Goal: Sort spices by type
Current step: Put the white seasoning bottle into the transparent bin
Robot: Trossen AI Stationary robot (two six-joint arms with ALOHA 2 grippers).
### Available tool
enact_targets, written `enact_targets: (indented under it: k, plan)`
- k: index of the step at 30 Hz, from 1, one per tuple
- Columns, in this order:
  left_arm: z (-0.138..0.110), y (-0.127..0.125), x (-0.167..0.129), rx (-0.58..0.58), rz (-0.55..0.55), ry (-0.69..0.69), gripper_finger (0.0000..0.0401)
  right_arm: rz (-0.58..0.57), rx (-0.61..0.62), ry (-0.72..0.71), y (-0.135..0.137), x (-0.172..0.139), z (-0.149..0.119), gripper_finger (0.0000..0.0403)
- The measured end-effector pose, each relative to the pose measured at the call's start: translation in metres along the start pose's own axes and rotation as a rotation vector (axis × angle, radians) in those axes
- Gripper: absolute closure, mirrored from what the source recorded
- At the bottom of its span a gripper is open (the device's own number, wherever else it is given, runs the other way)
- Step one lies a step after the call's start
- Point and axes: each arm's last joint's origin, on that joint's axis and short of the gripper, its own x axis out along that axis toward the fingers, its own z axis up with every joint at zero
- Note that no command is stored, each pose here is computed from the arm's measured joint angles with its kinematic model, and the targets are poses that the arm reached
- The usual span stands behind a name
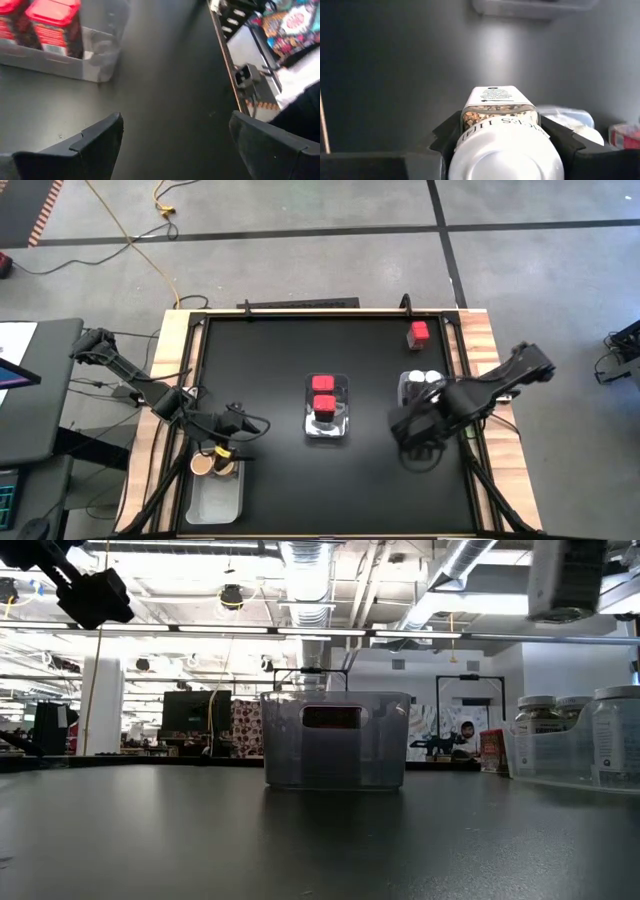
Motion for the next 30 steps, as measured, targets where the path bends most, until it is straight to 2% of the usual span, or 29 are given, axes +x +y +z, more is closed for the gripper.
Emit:
enact_targets:
  k: [6,13,19,30]
  plan:
    - [0.001,0.002,0.0,-0.007,0.059,-0.041,0.0051,0.003,0.076,-0.05,-0.028,0.002,-0.044,0.0182]
    - [0.002,0.002,0.0,-0.007,0.07,-0.049,0.0051,0.008,0.107,-0.063,-0.048,0.033,-0.077,0.0182]
    - [0.002,0.002,0.0,-0.007,0.073,-0.051,0.0051,0.038,0.083,-0.06,-0.055,0.06,-0.088,0.0182]
    - [0.003,0.004,0.0,0.038,0.151,-0.097,0.0051,0.097,0.071,-0.013,-0.07,0.098,-0.089,0.0182]
